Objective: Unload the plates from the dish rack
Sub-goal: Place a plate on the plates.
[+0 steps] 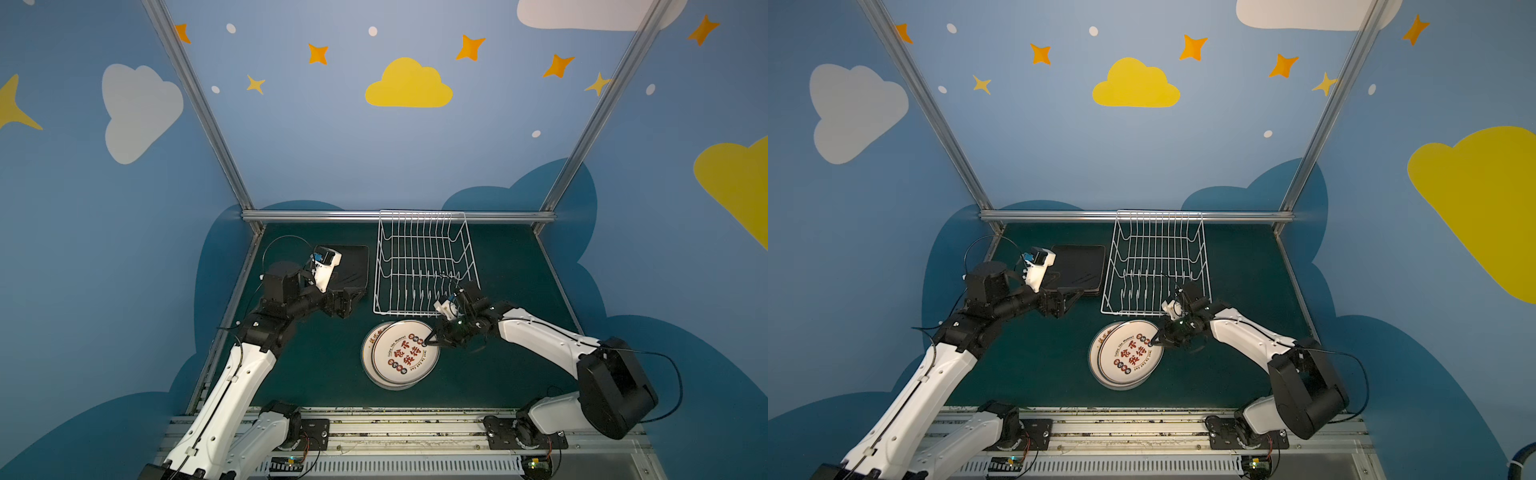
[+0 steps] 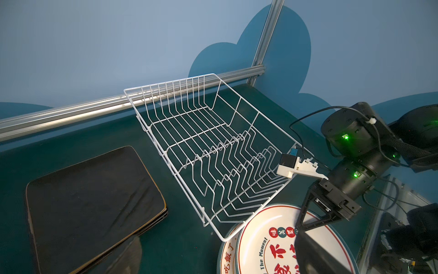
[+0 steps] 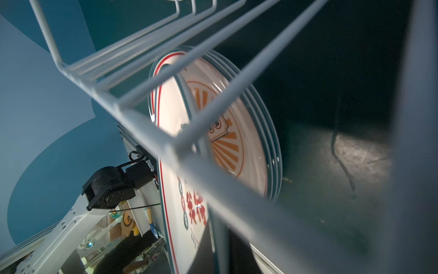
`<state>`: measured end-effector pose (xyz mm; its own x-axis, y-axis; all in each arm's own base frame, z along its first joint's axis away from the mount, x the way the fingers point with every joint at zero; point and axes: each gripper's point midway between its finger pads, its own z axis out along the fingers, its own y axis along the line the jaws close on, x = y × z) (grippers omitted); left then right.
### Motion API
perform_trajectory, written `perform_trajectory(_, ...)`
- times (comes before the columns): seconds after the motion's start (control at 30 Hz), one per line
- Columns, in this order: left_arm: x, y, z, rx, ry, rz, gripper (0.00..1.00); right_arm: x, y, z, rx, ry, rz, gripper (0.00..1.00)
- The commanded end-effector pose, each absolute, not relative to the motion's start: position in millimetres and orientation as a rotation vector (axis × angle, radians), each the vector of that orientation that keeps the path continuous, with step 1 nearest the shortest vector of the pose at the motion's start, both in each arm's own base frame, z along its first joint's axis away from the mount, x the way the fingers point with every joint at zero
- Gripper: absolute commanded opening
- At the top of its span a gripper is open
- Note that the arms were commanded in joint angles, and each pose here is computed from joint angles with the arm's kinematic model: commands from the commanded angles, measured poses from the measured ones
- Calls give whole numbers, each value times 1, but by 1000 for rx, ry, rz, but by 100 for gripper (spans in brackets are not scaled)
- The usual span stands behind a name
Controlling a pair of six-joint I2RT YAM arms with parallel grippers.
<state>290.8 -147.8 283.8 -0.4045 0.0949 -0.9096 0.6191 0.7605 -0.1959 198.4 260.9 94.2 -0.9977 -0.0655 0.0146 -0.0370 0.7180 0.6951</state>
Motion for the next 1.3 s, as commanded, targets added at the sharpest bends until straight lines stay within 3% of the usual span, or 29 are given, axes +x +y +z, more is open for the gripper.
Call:
perform_trajectory(0.0, 294, -149, 283, 541, 1916, -657, 100, 194, 273, 106, 156, -2819, -1215, 4)
perform_trajectory(0.13, 299, -152, 282, 547, 1908, -671, 100, 194, 275, 101, 154, -2801, -1199, 16)
perform_trajectory(0.63, 308, -150, 278, 537, 1894, -675, 100, 189, 271, 96, 96, -2751, -986, 37)
perform_trajectory(0.73, 312, -148, 273, 519, 1908, -681, 100, 189, 269, 96, 80, -2759, -950, 49)
perform_trajectory(1.27, 324, -145, 273, 496, 1905, -705, 100, 191, 272, 95, 76, -2730, -832, 61)
